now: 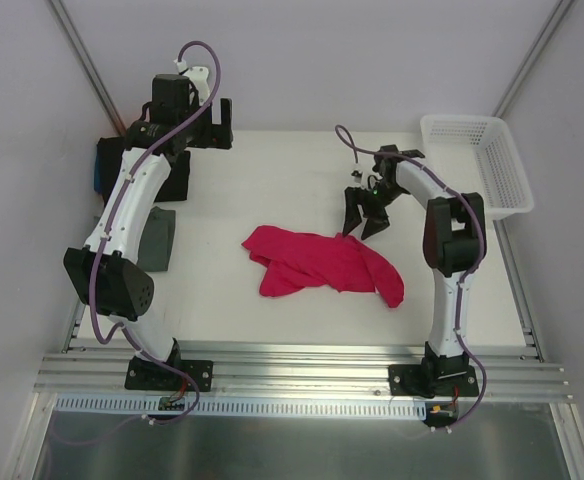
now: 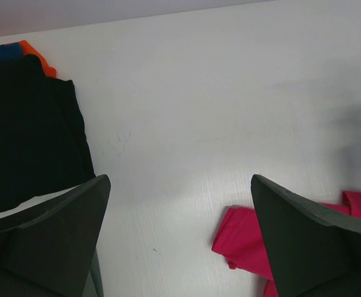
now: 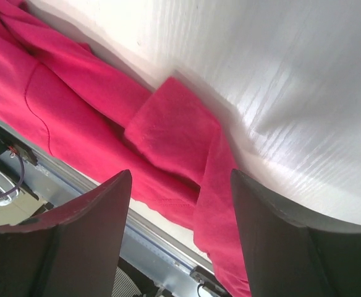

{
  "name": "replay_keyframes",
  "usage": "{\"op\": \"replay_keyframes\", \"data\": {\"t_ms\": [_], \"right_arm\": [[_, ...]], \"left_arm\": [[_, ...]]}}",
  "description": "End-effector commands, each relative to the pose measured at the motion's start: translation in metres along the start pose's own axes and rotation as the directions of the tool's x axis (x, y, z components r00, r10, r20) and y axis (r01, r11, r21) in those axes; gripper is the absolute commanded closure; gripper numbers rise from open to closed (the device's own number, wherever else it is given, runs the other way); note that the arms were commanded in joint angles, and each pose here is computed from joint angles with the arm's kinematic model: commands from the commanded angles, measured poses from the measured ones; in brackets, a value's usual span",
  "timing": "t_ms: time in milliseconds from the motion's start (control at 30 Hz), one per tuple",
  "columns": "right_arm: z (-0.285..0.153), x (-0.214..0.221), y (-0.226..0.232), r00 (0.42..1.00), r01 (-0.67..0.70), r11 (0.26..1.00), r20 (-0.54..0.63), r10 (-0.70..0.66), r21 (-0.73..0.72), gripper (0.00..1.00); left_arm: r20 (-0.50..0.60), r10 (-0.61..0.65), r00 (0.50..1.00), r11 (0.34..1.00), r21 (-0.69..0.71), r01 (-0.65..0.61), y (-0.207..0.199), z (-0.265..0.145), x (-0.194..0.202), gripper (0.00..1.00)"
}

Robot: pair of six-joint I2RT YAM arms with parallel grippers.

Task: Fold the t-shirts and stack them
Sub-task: Move the tshirt to the center of the board

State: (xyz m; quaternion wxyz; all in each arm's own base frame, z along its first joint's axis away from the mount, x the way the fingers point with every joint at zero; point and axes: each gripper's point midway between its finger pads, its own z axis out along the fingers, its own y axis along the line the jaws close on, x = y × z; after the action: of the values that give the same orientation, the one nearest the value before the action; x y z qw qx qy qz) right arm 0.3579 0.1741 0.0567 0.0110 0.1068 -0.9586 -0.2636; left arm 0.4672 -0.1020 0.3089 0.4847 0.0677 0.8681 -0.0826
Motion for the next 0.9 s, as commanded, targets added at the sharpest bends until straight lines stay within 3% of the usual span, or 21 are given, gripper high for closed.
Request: {"op": "replay_keyframes", "data": {"t_ms": [0,300,500,633,867], "right_arm": [[0.0,-0.009,0.009,1.0,0.003,1.0,0.015,-0.002,-0.024,0.32],[0.018,-0.011,-0.002,1.0,-0.01,1.0,-0.016,0.009,-0.012,0.37],[0.021,-0.017,-0.004,1.0,-0.002,1.0,-0.011,0.002,-0.008,0.49],[0.018,-0.019,-0.005,1.0,0.008,1.0,0.0,-0.008,0.005,0.5],[0.009,-0.031,0.0,0.998,0.037,0.999,0.043,-0.037,0.004,0.69]], "left_arm": [[0.063,0.009,0.998,1.0,-0.005,-0.009,0.0,-0.023,-0.017,0.01],[0.072,0.016,0.997,1.0,-0.017,-0.015,0.002,-0.028,-0.019,0.01],[0.07,0.022,0.997,0.999,-0.027,-0.02,0.004,-0.03,-0.017,0.01],[0.068,0.017,0.998,1.0,-0.021,-0.016,0.003,-0.028,-0.017,0.01],[0.059,0.0,0.998,1.0,0.0,0.0,-0.001,-0.022,-0.016,0.01]]}}
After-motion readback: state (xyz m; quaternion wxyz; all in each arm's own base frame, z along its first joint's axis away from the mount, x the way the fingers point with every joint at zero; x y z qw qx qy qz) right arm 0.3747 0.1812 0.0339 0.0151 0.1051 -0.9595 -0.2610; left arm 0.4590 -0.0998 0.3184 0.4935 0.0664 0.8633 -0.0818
